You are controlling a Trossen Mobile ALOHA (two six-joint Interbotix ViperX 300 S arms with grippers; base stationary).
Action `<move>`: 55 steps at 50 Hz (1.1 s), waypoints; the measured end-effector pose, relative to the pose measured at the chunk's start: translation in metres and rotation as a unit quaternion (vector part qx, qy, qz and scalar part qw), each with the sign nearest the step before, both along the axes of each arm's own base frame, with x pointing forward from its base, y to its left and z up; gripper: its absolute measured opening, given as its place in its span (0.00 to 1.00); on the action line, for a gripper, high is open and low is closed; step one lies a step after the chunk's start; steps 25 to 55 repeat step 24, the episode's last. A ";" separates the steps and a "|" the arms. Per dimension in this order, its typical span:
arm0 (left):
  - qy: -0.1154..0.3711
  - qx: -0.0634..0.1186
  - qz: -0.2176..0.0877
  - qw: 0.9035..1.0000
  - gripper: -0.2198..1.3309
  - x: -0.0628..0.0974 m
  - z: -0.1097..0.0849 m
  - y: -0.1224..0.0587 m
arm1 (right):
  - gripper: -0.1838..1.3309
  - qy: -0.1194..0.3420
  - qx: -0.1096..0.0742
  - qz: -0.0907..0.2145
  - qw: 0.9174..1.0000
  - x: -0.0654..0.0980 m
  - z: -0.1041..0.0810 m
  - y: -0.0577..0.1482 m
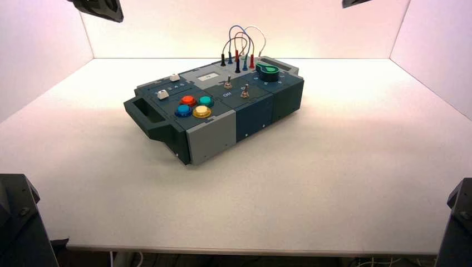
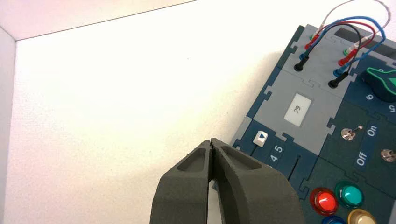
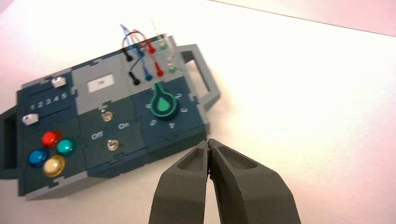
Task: Rotate the box counterclockwise.
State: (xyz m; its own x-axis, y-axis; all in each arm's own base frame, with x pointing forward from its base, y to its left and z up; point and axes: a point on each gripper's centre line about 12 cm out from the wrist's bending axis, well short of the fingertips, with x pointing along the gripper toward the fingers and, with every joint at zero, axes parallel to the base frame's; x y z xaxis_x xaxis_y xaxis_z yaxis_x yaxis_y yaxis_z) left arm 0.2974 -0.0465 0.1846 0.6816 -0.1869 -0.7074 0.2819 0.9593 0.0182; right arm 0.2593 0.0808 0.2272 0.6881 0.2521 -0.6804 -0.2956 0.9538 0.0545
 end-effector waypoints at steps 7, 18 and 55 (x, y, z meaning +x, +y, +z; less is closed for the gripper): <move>-0.004 0.000 0.002 1.000 0.04 0.000 0.001 0.001 | 0.03 -0.001 -0.005 0.003 1.000 -0.003 -0.001 -0.001; -0.013 0.000 0.001 1.000 0.04 -0.001 0.006 0.001 | 0.03 -0.002 -0.006 0.003 1.000 -0.004 -0.002 -0.001; -0.016 -0.001 0.002 1.000 0.04 -0.002 0.008 0.001 | 0.03 -0.002 -0.010 0.005 1.000 -0.004 -0.002 -0.002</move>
